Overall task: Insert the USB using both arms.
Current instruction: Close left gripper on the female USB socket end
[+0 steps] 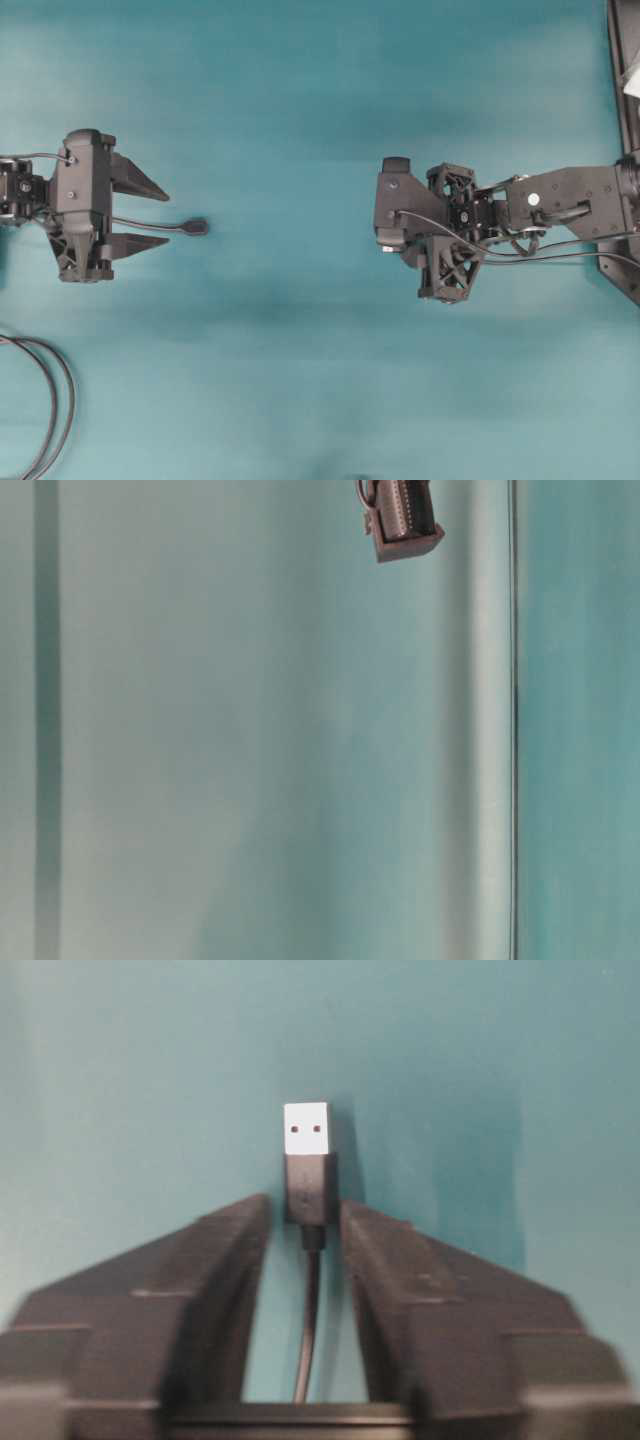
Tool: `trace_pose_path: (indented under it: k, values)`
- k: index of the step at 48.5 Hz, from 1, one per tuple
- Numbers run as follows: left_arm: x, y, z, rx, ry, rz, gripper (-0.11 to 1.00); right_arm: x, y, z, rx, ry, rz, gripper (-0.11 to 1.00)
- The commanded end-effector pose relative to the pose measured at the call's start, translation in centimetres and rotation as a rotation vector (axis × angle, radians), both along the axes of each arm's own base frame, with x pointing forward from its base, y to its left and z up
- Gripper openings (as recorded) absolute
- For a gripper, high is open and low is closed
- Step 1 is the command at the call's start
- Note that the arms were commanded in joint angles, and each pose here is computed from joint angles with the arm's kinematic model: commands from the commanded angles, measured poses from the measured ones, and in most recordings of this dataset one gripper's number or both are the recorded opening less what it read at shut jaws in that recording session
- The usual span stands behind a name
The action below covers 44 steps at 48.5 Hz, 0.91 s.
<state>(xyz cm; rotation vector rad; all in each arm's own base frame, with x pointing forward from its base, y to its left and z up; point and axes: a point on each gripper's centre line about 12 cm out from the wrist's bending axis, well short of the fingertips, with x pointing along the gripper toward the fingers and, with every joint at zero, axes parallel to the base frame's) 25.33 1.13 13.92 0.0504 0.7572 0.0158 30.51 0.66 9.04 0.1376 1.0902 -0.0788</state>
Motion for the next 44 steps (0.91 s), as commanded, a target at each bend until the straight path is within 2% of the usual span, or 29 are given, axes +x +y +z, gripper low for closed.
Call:
trace_pose_path:
  k: [1,5,21,44]
  values:
    - [0.3,0.1,0.2,0.013,-0.012,-0.010,0.75,0.6,0.0,0.3,-0.001,-0.017,0.001,0.26]
    - [0.5,0.1,0.0,0.014,-0.004,-0.011,0.75,0.6,0.1,0.2,0.000,-0.014,0.001,0.20]
    - [2.0,0.2,-1.6,0.015,-0.002,-0.009,0.75,0.3,0.1,-0.2,-0.002,0.020,0.004,0.20]
    - [3.2,0.3,-4.4,0.007,0.094,-0.006,0.75,0.6,0.1,0.0,-0.002,0.023,0.002,0.20]
